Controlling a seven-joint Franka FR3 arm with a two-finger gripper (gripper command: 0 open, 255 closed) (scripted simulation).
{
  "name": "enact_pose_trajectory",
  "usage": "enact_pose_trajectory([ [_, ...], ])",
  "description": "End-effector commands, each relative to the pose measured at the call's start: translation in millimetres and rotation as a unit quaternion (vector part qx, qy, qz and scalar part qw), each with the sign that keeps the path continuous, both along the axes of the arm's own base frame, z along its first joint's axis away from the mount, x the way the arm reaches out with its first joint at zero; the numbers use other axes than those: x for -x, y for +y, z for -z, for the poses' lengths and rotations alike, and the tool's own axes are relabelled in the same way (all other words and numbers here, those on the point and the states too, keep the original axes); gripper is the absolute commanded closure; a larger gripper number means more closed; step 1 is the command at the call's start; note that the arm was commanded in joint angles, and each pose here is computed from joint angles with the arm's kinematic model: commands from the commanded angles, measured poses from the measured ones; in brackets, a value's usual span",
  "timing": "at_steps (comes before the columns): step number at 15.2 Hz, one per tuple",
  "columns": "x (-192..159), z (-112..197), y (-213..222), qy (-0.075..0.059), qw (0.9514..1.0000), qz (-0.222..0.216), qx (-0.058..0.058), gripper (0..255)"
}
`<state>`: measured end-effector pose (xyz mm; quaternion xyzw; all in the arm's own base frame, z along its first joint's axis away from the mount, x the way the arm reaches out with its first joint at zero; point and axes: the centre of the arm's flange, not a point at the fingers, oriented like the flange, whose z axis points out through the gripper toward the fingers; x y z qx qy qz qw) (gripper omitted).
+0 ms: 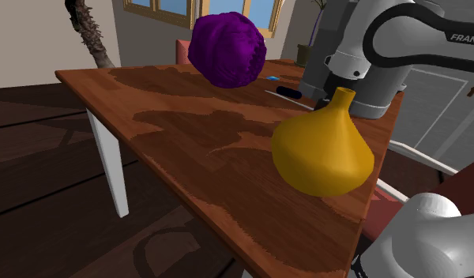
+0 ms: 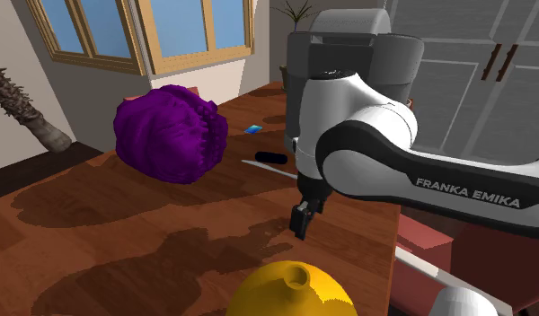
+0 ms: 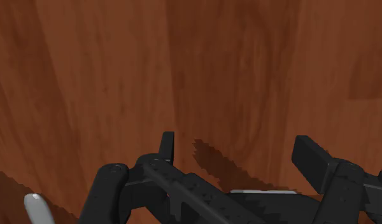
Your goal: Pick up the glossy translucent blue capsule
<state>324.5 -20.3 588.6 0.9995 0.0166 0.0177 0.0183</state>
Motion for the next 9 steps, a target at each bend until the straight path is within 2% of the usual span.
enact_pose_trajectory([
  [1, 0, 0, 0, 0.0, 1.0, 0.0, 0.0, 0],
  [9, -75, -15, -75, 0.004, 0.9982, -0.06, -0.004, 0],
])
